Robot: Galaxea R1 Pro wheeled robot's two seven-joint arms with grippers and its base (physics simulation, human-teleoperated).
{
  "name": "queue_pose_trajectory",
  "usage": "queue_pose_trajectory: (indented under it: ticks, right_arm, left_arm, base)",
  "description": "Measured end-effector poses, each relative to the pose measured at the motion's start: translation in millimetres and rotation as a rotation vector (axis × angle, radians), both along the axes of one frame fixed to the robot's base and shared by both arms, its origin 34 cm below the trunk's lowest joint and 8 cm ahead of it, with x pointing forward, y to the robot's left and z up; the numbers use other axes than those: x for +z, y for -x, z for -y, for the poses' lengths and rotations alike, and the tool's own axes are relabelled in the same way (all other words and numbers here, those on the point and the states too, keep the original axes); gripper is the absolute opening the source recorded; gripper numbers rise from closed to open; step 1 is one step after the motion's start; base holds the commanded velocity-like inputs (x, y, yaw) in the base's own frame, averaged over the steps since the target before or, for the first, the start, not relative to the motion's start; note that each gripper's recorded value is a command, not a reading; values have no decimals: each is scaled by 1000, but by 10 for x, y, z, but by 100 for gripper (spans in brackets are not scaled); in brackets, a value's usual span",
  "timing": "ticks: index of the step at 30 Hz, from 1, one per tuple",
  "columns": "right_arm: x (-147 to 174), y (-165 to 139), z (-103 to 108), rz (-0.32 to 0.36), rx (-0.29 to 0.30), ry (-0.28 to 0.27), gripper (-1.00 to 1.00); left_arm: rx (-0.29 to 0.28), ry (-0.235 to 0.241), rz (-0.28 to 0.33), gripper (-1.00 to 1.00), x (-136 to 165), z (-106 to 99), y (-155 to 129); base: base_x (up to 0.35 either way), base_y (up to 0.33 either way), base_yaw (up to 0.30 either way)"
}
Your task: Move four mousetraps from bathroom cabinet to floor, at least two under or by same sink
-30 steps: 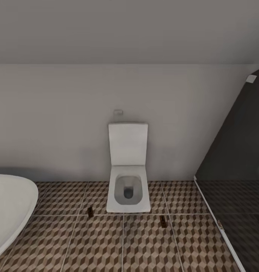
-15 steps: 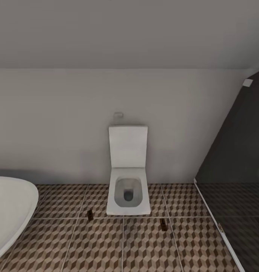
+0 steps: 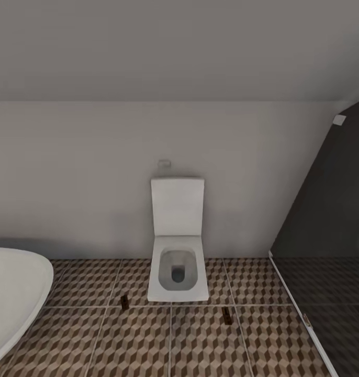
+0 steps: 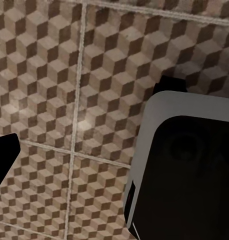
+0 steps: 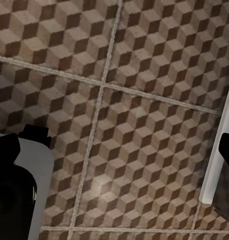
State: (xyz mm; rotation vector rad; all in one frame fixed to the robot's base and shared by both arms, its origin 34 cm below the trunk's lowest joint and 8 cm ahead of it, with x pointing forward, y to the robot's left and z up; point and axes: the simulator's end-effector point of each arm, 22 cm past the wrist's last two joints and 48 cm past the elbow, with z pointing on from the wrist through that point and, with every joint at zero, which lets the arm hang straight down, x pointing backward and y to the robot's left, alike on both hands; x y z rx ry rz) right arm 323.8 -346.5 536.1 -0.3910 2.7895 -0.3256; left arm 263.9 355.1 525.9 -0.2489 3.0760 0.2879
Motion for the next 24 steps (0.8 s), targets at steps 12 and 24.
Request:
queue_pose_trajectory:
  ticks: [12, 24]
  right_arm:
    - [3, 17, 8, -3, -2, 0, 100]
    - [1, 21, -6, -4, -3, -1, 100]
  left_arm:
    - [0, 1, 4, 100, 5, 7, -17]
    - [0, 1, 5, 100, 6, 3, -19]
  base:
    - [0, 0, -1]
    - [0, 0, 0]
